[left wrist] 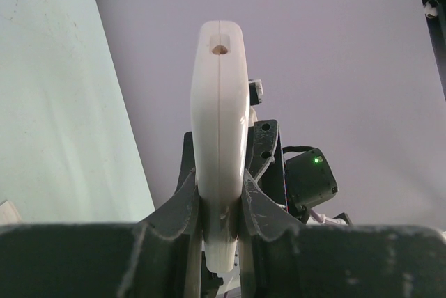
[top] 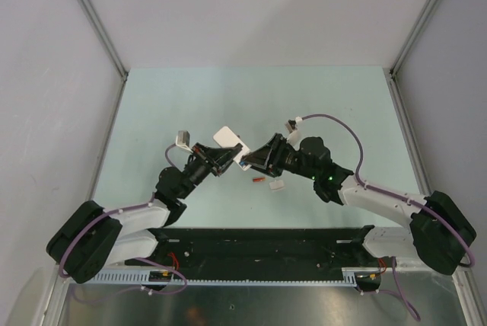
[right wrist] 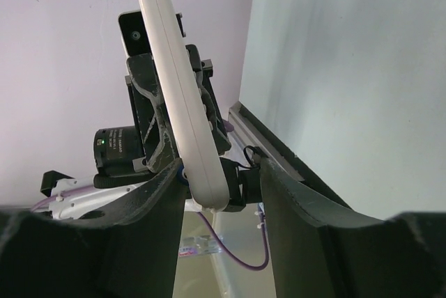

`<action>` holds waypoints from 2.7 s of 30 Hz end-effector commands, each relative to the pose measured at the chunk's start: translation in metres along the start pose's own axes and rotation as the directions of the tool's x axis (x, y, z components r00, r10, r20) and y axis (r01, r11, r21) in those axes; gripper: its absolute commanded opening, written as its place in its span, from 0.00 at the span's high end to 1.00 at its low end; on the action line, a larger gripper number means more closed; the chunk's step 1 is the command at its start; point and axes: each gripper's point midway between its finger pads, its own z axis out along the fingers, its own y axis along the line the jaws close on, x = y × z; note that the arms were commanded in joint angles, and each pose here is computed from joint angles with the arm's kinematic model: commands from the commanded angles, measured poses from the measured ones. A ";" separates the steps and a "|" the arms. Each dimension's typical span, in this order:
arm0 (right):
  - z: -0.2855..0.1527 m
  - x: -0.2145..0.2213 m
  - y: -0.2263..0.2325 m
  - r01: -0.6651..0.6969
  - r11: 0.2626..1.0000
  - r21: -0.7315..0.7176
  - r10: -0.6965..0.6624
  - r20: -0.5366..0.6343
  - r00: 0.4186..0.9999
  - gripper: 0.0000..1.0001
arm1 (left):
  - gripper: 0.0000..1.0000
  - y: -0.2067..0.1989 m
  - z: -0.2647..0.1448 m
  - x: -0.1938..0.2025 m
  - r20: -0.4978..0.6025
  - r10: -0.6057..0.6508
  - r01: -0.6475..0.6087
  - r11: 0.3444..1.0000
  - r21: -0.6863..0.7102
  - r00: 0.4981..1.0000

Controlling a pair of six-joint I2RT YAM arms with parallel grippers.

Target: Load the batteries into the remote control

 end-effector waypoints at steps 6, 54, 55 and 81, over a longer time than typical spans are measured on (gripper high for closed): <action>-0.007 -0.013 0.002 0.034 0.999 0.021 -0.035 0.053 0.998 0.56 | 1.00 -0.046 0.000 -0.014 0.068 -0.004 -0.006 0.988 0.155 0.998; -0.009 -0.026 0.002 0.102 0.991 0.088 -0.109 0.070 0.992 0.49 | 1.00 -0.006 0.001 -0.015 0.071 0.028 -0.023 0.997 -0.069 0.997; -0.009 -0.027 0.002 0.101 0.991 0.087 -0.107 0.073 0.992 0.49 | 1.00 -0.006 0.001 -0.015 0.071 0.028 -0.023 0.997 -0.069 0.997; 0.001 -0.021 0.008 0.096 0.994 0.047 -0.099 0.062 0.993 0.48 | 1.00 -0.012 0.003 -0.014 0.061 0.024 -0.020 0.998 -0.055 0.998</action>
